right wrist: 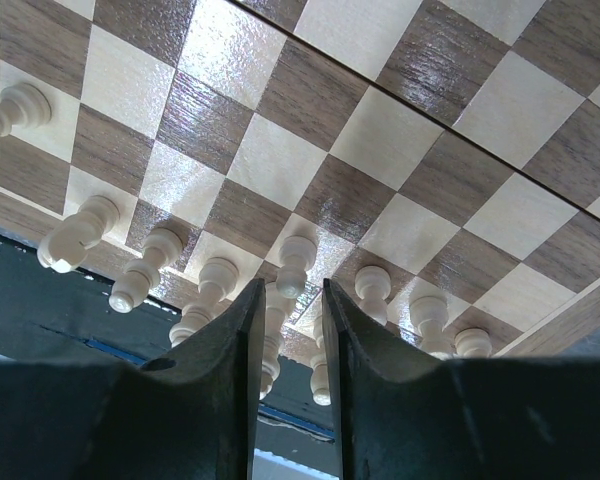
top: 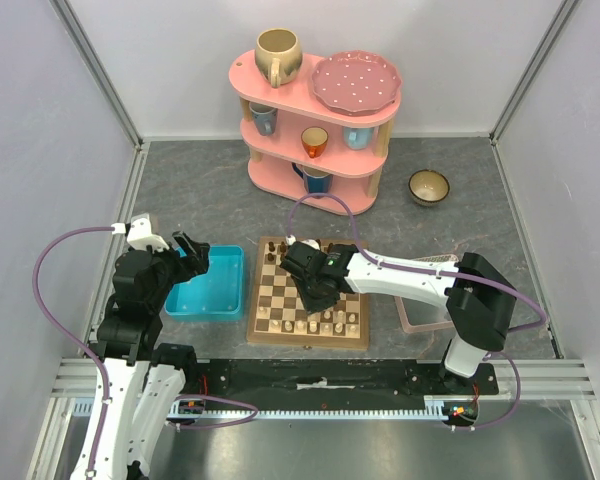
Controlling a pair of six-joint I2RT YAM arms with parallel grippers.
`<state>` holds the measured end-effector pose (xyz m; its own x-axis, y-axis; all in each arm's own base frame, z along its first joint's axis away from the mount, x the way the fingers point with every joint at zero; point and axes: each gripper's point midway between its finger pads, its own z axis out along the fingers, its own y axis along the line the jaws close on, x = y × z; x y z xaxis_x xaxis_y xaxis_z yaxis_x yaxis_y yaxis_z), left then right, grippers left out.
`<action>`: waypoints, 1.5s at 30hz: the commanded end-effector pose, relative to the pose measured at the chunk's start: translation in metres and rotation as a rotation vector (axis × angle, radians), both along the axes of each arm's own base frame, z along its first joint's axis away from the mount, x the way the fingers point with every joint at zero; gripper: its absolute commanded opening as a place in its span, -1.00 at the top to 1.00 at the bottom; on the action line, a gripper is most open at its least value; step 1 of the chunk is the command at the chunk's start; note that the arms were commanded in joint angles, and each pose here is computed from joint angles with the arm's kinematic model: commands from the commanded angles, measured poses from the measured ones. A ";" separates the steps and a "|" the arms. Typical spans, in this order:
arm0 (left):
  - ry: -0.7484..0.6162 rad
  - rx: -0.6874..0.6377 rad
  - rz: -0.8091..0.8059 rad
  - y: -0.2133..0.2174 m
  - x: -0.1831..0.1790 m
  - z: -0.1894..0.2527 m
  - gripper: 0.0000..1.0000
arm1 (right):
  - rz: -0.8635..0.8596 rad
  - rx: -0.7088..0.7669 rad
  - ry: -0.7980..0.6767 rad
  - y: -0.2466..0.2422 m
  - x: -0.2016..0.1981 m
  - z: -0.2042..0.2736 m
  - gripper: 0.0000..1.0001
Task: Set up the chess pieces on the board
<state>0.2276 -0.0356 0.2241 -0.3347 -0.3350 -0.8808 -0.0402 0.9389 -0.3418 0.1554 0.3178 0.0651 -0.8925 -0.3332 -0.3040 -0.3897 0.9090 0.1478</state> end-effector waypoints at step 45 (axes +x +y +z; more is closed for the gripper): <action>-0.024 -0.002 -0.008 -0.001 0.007 0.004 -0.64 | 0.008 0.117 -0.161 0.051 0.042 0.059 0.14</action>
